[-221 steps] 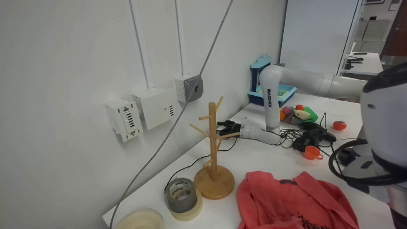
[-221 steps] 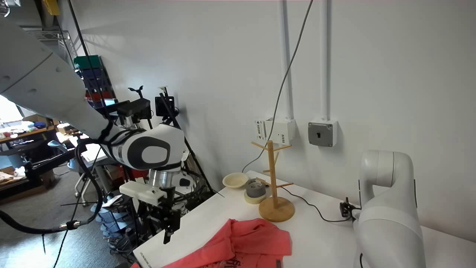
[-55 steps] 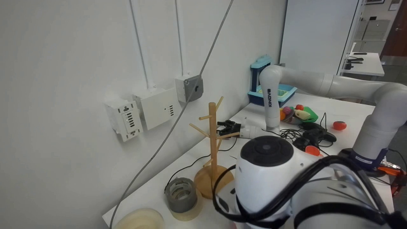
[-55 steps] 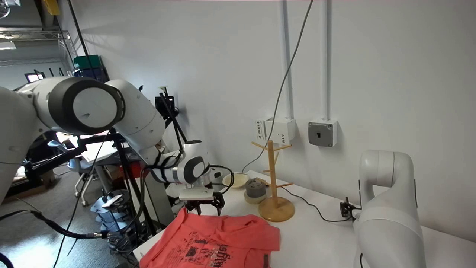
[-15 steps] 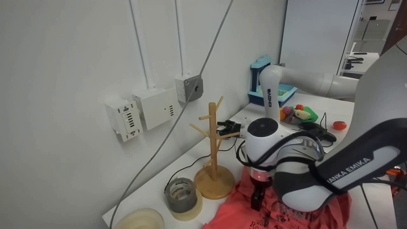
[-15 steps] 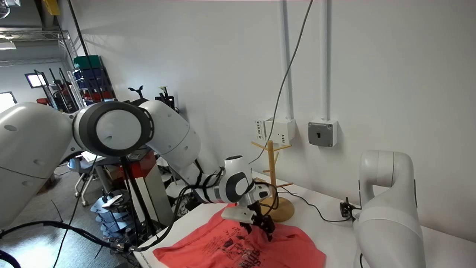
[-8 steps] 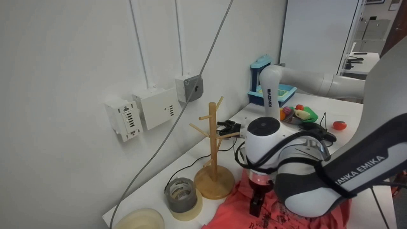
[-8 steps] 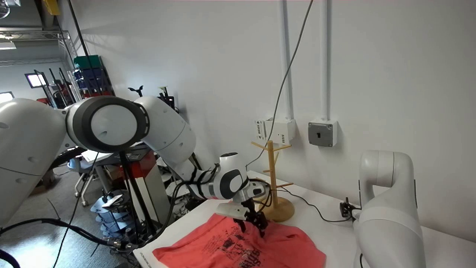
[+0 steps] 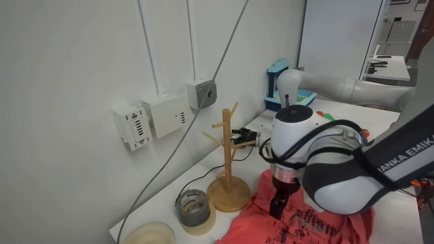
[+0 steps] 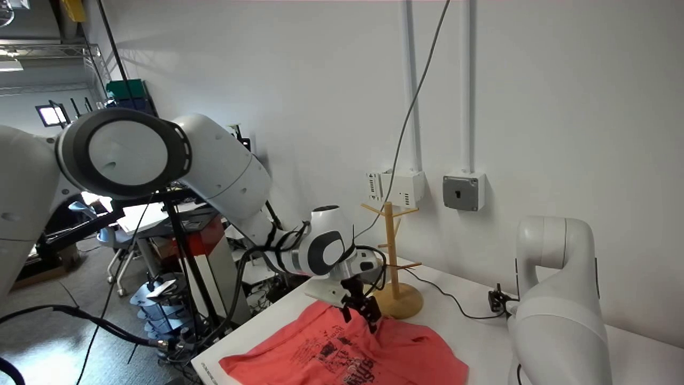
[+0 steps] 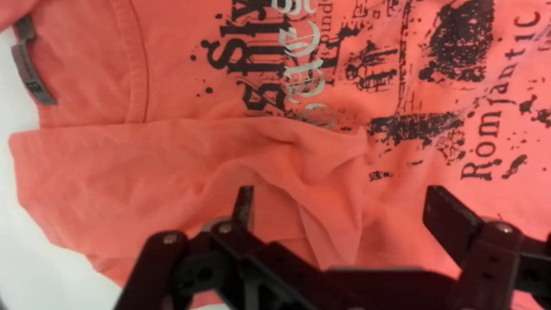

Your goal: Unfold the shirt

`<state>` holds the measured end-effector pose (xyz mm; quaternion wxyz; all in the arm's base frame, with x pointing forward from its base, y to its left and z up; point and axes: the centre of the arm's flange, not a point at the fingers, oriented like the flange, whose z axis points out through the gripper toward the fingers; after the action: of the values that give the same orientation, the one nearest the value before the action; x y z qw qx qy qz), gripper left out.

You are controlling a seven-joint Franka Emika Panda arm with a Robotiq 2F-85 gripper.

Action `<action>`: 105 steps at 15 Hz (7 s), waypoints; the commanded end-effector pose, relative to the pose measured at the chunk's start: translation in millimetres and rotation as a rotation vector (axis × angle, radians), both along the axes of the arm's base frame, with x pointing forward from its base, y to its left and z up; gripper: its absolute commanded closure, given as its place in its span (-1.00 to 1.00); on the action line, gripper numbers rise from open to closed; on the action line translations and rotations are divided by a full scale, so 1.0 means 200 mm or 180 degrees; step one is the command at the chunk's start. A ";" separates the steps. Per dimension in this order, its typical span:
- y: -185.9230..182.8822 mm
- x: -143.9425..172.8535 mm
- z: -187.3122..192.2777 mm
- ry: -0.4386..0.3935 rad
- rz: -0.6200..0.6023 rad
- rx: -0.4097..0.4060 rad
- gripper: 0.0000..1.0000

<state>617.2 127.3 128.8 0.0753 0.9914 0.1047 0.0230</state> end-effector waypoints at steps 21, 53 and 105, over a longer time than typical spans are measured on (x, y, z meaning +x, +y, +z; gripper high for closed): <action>-0.72 0.23 0.14 -0.0415 -0.1197 -0.0197 -1.00; -1.05 0.38 -0.18 0.0628 -0.0756 0.0062 -1.00; -1.24 0.63 -0.34 0.1233 -0.0430 0.0307 0.68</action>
<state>728.5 -115.7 66.6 -0.0001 0.9867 0.0310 -0.1596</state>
